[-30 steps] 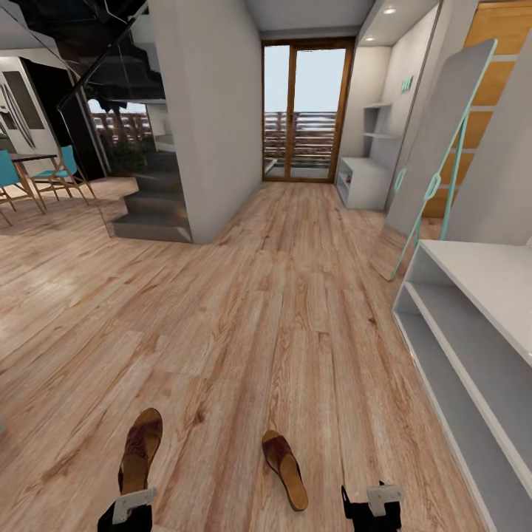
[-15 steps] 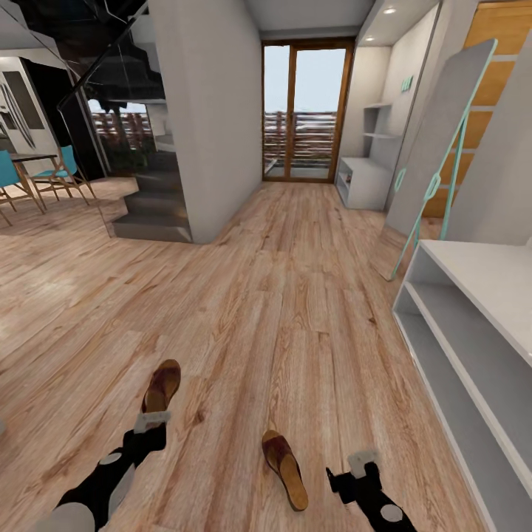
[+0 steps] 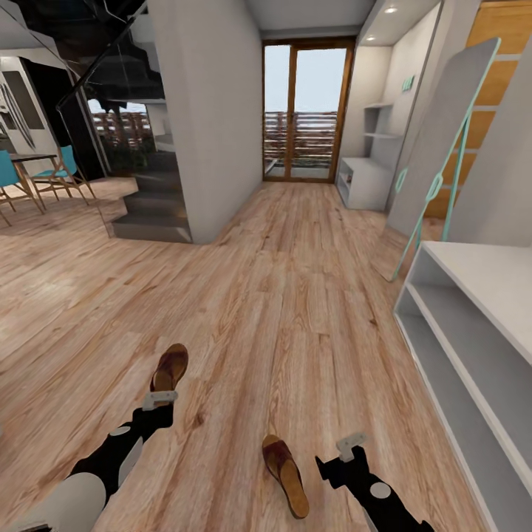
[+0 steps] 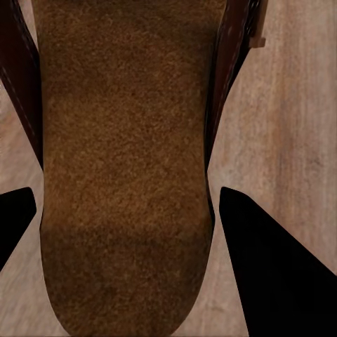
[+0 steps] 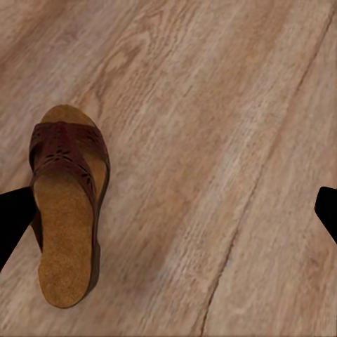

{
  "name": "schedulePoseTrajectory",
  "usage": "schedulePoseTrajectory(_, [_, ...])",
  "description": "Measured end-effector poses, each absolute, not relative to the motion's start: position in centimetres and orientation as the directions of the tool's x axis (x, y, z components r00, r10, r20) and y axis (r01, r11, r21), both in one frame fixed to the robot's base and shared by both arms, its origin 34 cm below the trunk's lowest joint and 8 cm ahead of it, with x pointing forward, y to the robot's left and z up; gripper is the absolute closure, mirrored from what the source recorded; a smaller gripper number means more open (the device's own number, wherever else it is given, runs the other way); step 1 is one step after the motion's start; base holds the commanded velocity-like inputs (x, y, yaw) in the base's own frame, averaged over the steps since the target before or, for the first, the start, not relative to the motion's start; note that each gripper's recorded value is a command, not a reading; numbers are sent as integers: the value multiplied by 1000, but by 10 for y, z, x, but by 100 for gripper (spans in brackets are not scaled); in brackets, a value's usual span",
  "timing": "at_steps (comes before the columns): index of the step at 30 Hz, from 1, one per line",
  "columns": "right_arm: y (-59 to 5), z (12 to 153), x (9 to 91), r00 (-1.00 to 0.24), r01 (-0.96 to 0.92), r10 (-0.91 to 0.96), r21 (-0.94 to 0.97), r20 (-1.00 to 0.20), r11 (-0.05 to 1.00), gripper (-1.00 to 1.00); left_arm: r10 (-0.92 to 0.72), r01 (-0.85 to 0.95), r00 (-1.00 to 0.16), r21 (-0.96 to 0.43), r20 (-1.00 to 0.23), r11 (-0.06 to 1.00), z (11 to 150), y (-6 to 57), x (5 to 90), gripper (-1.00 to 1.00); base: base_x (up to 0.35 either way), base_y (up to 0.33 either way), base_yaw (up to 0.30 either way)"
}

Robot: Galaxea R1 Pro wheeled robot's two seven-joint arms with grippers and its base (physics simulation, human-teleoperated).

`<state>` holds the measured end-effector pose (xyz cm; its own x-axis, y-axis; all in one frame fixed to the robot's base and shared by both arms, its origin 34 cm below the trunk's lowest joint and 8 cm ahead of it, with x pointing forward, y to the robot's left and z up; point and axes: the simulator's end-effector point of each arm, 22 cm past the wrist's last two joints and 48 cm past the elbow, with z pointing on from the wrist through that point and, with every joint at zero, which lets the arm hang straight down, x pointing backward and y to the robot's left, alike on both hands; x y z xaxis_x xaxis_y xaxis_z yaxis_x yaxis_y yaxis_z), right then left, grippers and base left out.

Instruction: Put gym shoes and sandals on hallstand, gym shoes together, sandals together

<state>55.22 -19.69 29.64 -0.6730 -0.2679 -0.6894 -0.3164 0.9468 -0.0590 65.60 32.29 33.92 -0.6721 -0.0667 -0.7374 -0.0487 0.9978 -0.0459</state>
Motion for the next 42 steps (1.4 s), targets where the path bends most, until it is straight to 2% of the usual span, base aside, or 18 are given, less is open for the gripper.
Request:
schedulePoseTrajectory(13, [-198, 292, 550, -680, -311, -266, -59, -683, 949, -100, -45, -29, -683, -33, -729, 999, 333, 320, 654, 100, 5, 0, 173])
schedulePoseTrajectory(42, [-211, 260, 546, -688, -241, -252, -114, -680, 964, -100, -39, -21, -692, -34, -721, 999, 299, 316, 648, 100, 0, 0, 5])
